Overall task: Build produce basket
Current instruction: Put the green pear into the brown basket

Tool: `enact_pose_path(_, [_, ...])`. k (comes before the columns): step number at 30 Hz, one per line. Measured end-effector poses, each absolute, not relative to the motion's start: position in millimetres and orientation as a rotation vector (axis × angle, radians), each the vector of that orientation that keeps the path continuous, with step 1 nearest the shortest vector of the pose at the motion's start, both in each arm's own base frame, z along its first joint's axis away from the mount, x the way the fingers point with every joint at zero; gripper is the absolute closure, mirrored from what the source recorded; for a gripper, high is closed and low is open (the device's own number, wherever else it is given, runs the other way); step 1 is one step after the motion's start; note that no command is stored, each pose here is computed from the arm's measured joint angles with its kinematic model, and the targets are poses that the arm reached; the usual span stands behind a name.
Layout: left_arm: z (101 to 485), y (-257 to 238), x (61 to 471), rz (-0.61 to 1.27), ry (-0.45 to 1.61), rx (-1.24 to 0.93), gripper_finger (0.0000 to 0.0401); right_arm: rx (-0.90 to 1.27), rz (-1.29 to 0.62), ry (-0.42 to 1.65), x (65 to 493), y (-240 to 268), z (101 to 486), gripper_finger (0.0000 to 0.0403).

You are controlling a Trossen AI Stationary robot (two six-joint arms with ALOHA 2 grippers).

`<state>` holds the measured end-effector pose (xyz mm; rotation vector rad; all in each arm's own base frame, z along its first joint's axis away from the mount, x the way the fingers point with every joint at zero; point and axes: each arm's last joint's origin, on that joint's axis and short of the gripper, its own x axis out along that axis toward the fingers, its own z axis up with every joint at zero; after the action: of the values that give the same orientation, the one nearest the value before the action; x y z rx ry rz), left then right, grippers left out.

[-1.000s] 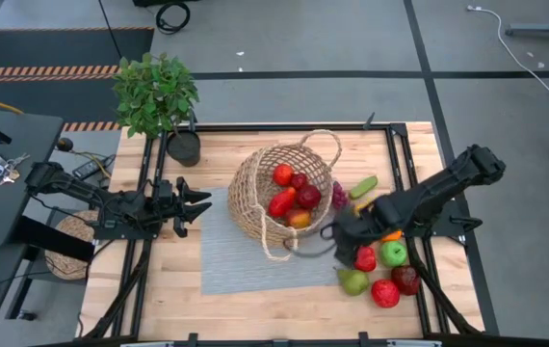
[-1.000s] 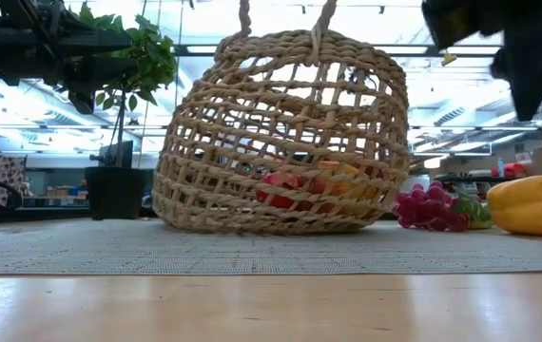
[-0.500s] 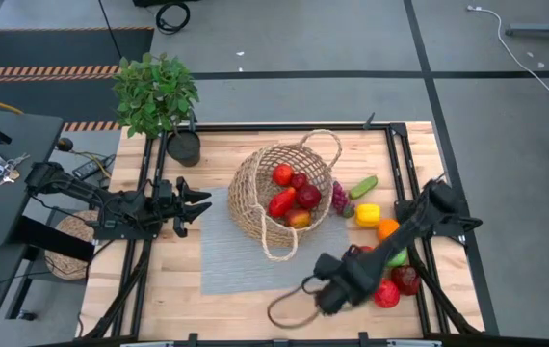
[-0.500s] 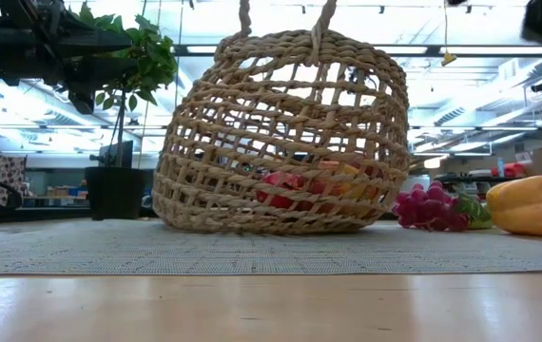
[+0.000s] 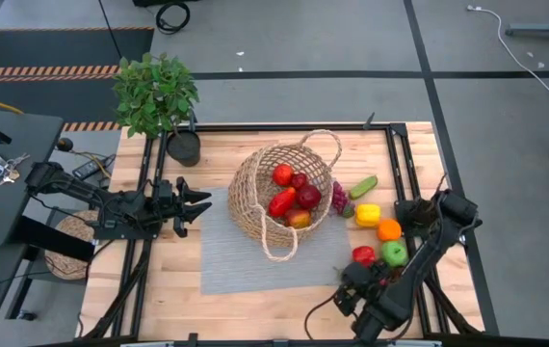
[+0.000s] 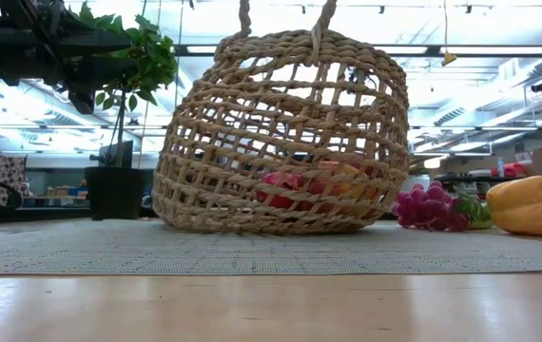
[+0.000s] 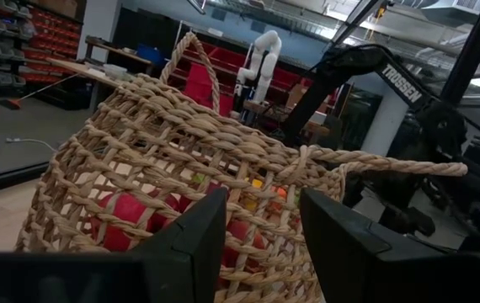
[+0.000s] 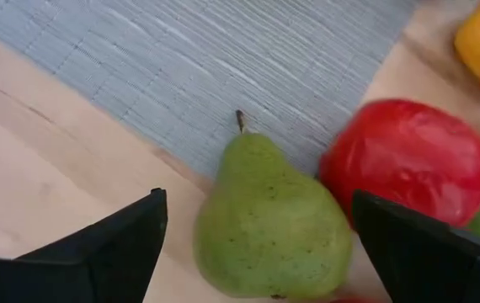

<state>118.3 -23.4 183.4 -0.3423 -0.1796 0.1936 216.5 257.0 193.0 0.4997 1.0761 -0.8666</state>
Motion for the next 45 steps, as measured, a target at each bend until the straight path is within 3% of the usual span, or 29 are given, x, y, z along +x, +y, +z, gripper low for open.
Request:
enact_pose_path(9, [183.4, -23.4, 118.3, 0.194, -0.179, -0.342, 0.0241, 0.614, -0.810, 1.115, 215.5, 261.5, 172.7, 0.0016])
enact_pose_path(18, [183.3, -23.4, 118.3, 0.194, -0.179, -0.342, 0.0241, 0.559, -0.776, 1.140, 215.9, 258.8, 170.0, 0.0016])
enact_pose_path(29, [183.3, -23.4, 118.3, 0.194, -0.179, -0.342, 0.0241, 0.483, -0.728, 1.181, 220.2, 255.0, 169.2, 0.0053])
enact_pose_path(45, [183.3, -23.4, 118.3, 0.194, -0.179, -0.342, 0.0241, 0.371, -0.701, 0.994, 218.3, 228.6, 210.9, 0.0056])
